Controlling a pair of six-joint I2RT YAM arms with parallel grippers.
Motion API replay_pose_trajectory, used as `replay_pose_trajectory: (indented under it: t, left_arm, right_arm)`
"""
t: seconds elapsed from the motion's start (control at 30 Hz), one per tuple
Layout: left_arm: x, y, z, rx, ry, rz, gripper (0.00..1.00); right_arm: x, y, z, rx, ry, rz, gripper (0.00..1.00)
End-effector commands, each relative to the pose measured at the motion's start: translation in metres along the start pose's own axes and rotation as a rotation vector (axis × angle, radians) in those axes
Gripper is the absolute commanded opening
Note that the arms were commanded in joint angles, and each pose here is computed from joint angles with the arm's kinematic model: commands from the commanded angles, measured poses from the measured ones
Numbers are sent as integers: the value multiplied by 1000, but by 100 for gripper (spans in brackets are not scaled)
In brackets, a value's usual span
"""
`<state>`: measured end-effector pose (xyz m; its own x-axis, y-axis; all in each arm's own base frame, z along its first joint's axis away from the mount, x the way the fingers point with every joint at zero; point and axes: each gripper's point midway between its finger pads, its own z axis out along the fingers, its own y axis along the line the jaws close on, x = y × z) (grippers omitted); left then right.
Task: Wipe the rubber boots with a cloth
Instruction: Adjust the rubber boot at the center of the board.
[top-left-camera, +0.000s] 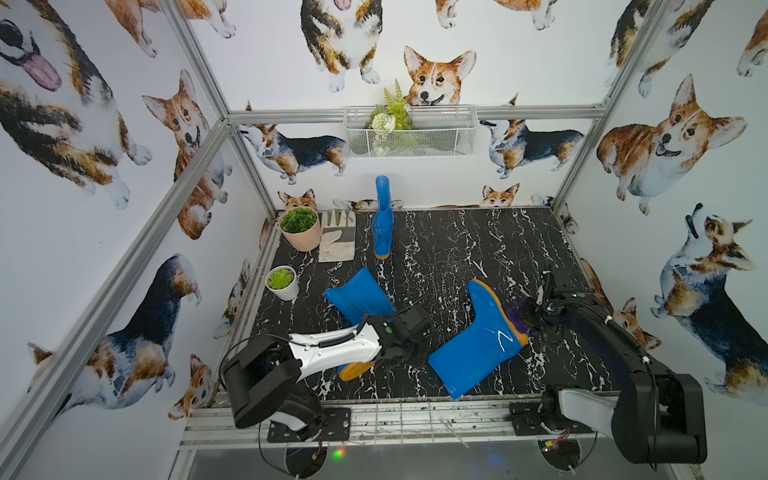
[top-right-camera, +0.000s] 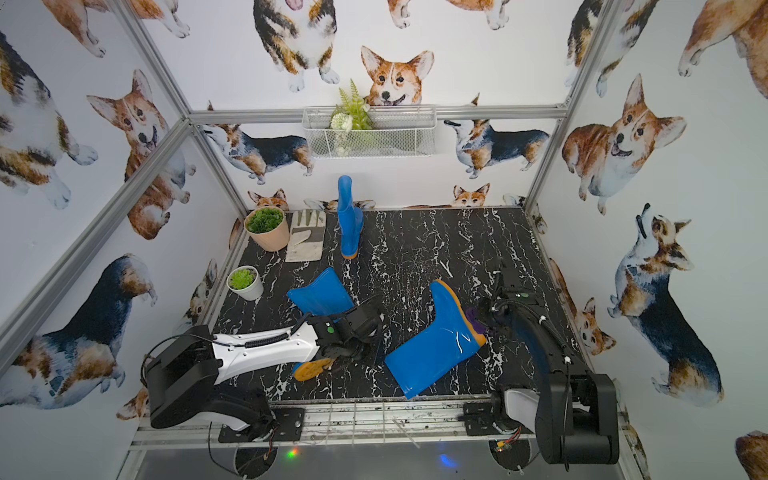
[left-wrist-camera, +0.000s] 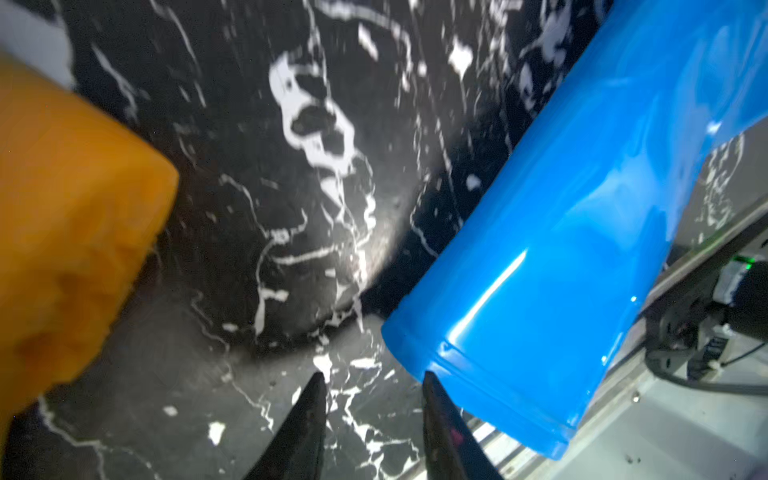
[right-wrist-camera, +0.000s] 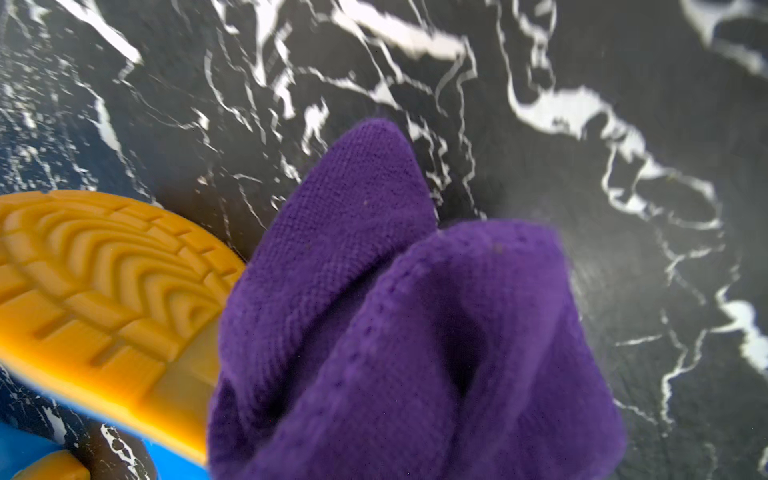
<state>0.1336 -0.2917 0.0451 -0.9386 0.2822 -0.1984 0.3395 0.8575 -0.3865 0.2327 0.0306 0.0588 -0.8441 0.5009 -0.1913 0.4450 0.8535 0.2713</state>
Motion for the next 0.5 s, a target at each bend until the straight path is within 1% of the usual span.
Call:
replay_pose_trajectory:
  t: [0.0, 0.1, 0.17, 0.27, 0.37, 0.43, 0.47]
  left_arm:
    - [12, -16, 1, 97, 38, -6, 43]
    - [13, -32, 8, 170, 49, 15, 47]
    - [14, -40, 17, 217, 69, 11, 48]
    - [9, -48, 34, 256, 94, 3, 48]
    - [-10, -50, 42, 260, 78, -7, 46]
    - [-28, -48, 41, 248, 45, -7, 46]
    - [-48, -52, 34, 254, 7, -2, 45]
  right_arm:
    - [22, -6, 6, -3, 70, 60, 0]
    - [25, -10, 8, 9, 75, 60, 0]
    - [25, -10, 8, 14, 78, 60, 0]
    - [26, -11, 8, 17, 82, 67, 0]
    - [26, -10, 7, 16, 84, 72, 0]
    - [26, -10, 5, 14, 78, 78, 0]
    - [25, -11, 4, 13, 73, 83, 0]
